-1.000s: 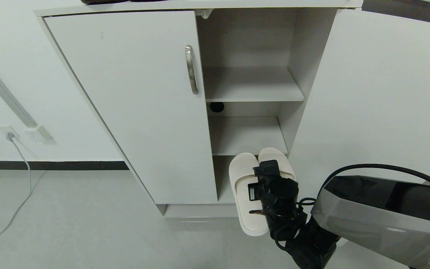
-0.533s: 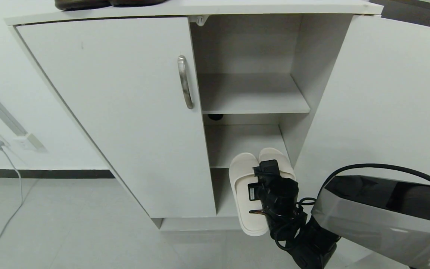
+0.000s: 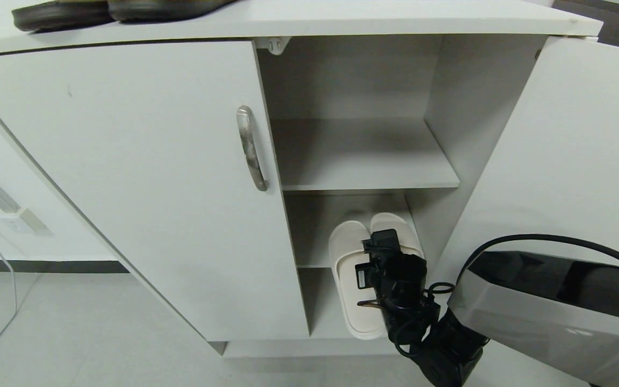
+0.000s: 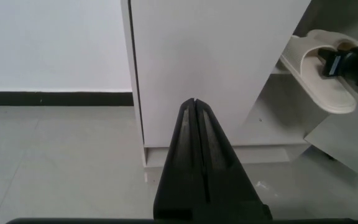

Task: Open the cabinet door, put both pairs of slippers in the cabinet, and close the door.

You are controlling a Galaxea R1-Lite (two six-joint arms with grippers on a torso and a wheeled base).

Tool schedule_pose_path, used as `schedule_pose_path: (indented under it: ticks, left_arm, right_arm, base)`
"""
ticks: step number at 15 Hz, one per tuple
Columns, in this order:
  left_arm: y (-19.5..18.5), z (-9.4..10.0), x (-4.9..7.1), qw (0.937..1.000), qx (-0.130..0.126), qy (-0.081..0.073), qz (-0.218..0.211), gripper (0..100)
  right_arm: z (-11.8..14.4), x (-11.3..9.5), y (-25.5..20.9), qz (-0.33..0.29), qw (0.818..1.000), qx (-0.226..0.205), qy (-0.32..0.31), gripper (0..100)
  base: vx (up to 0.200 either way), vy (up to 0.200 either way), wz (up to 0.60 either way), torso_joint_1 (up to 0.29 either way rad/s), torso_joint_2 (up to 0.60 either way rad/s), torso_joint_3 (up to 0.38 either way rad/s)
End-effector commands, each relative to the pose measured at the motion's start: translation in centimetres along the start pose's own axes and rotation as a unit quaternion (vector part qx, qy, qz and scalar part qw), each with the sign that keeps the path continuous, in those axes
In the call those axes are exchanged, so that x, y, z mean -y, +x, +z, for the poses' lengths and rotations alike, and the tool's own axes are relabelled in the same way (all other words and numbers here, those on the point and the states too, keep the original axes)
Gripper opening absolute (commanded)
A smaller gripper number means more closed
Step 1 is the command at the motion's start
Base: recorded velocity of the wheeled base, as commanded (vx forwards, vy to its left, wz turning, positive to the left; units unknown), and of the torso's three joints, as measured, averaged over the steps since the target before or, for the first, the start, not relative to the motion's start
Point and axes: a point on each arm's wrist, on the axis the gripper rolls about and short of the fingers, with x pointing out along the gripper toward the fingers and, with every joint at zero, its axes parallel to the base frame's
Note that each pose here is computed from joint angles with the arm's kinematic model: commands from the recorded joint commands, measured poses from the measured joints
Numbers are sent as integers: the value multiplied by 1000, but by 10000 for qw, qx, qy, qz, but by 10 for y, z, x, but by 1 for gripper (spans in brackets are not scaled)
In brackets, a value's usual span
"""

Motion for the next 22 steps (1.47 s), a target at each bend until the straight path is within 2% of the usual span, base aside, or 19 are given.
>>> schedule_pose_path:
  ticks: [1,8,17,22]
  left_arm:
    - [0,0,0,10000,-10,-4,-5,0]
    - [0,0,0,10000,6,-3,9,0]
    - [0,0,0,10000,5,-11,1,0]
    - [0,0,0,10000,6,-11,9,0]
  right_arm:
    - [9,-3,17,-71,9999,57,46,0]
    - [25,-25,80,-258,9994,103,185,0]
    - [31,-20,112,-455,9985,189,247,0]
    - [29,-20,114,-467,9986,131,216,0]
  base:
    - [0,0,0,0,0,0]
    - [0,0,0,0,0,0]
    - [0,0,0,0,0,0]
    - [0,0,0,0,0,0]
